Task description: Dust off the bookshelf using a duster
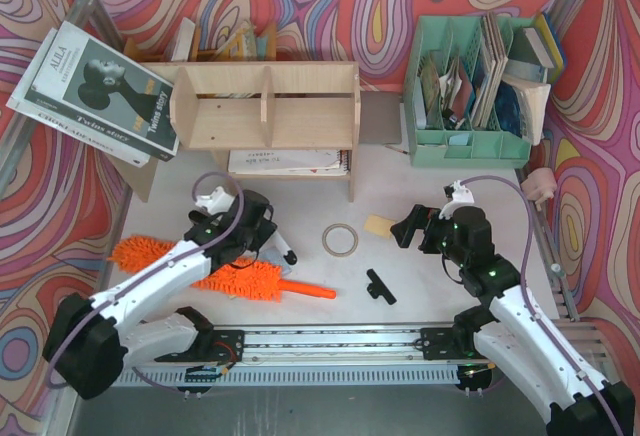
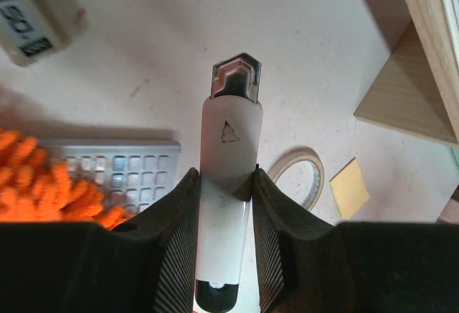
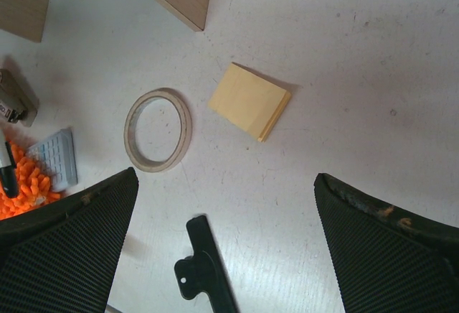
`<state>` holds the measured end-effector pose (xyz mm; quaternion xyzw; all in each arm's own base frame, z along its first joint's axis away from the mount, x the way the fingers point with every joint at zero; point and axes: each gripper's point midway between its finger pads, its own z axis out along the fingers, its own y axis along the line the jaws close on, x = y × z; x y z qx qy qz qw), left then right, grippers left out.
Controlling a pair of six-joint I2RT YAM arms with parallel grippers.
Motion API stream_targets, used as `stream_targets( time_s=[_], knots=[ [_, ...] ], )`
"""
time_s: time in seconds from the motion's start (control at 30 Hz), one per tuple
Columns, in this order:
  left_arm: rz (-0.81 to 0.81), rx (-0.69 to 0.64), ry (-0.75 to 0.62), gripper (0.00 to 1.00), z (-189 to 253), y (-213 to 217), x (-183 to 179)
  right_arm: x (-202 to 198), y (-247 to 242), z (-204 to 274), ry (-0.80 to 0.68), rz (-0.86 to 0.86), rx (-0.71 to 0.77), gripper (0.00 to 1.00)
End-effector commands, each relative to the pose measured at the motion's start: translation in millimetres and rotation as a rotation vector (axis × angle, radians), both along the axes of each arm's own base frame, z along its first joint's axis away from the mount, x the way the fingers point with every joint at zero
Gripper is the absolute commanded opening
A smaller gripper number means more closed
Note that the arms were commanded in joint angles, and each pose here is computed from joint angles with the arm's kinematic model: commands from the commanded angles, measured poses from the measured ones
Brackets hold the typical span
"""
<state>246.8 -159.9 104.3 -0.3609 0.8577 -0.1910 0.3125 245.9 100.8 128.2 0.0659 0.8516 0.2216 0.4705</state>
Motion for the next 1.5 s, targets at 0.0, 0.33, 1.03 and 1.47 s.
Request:
stream_targets(
  time_s=[0.0, 0.33, 1.03, 1.47],
  knots=[
    [-0.001, -0.041, -0.064, 0.31, 12.0, -30.2, 16.7, 3.1, 0.0, 10.1, -0.041, -0.002, 0.003, 0.99],
    [-0.119, -0.003, -0.042, 0.31, -16.5, -89.9, 23.7, 1.9, 0.0, 11.8, -0.045, -0.001, 0.005, 0.99],
    [-0.205, 0.123, 0.023, 0.63, -42.3, -102.0, 10.8, 5.7, 8.7, 25.7, -0.077, 0.049, 0.018, 0.99],
    [-0.184, 0.218, -0.161, 0.85, 45.4, -15.5, -32.6, -6.5, 52.2, 44.5, -0.16, 0.275, 0.034, 0.99]
  ],
)
